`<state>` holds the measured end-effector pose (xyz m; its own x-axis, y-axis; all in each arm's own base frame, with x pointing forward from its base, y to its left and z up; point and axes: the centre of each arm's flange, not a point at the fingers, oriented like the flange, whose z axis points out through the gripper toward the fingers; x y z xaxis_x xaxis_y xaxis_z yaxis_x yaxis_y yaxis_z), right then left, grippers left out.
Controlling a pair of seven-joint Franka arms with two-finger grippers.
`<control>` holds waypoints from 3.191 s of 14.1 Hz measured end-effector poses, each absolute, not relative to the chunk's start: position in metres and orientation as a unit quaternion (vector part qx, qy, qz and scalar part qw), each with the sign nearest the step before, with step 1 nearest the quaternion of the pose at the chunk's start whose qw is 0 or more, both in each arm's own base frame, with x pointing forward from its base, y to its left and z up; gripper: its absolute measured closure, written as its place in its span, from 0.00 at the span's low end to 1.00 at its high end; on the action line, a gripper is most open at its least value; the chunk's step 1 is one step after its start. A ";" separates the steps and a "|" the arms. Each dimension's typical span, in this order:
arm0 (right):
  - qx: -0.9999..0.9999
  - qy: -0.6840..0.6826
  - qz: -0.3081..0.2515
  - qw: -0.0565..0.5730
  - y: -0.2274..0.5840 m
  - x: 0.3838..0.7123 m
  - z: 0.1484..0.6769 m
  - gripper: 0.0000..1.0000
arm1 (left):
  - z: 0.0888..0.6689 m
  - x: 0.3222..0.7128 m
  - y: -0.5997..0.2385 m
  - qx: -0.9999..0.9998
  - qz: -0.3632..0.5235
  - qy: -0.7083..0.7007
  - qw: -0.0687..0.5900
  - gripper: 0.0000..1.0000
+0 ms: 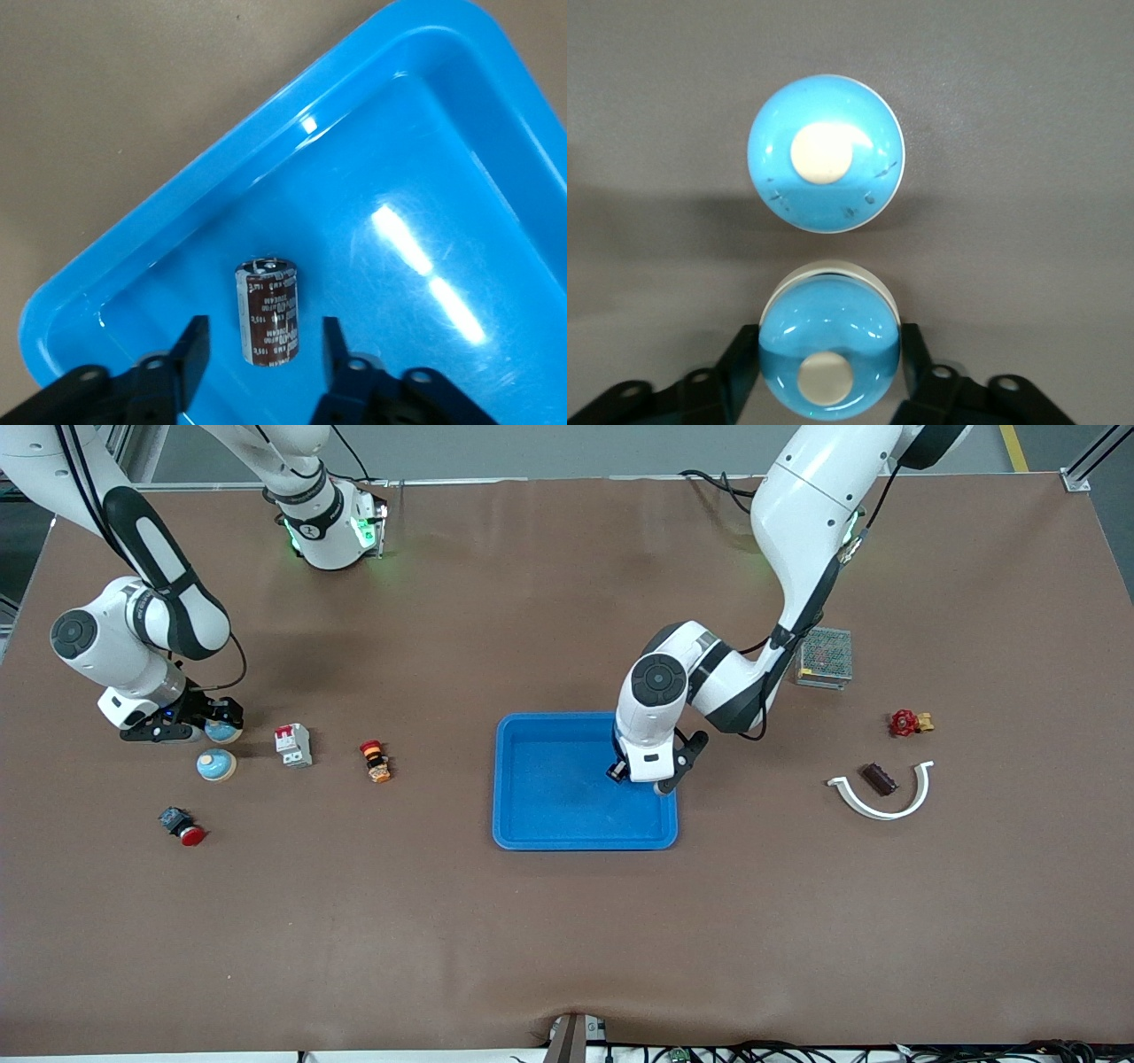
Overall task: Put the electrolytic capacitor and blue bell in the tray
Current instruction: 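Carry the capacitor into the tray and open the left gripper, then lift the bell toward the tray while the left gripper grasps another capacitor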
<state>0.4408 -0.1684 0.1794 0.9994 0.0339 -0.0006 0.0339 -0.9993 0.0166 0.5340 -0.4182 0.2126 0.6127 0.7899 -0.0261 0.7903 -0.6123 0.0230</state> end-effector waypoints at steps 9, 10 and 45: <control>1.000 0.022 0.002 0.008 -0.164 0.445 0.180 0.33 | 0.317 0.580 -0.344 0.906 0.006 0.422 -0.014 0.00; 1.000 0.025 0.003 0.008 -0.163 0.447 0.181 0.33 | 0.320 0.585 -0.332 0.909 0.002 0.417 -0.022 0.00; 0.970 -0.235 0.023 -0.051 0.245 0.513 0.364 0.33 | 0.219 0.594 0.038 0.918 -0.054 0.390 -0.057 0.25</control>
<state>0.5133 0.2450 0.3643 0.8889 -0.4576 0.0206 -0.4529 -0.8848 -0.1100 0.5943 0.0381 0.2185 0.6903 0.7216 -0.0538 0.7093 -0.6895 -0.1469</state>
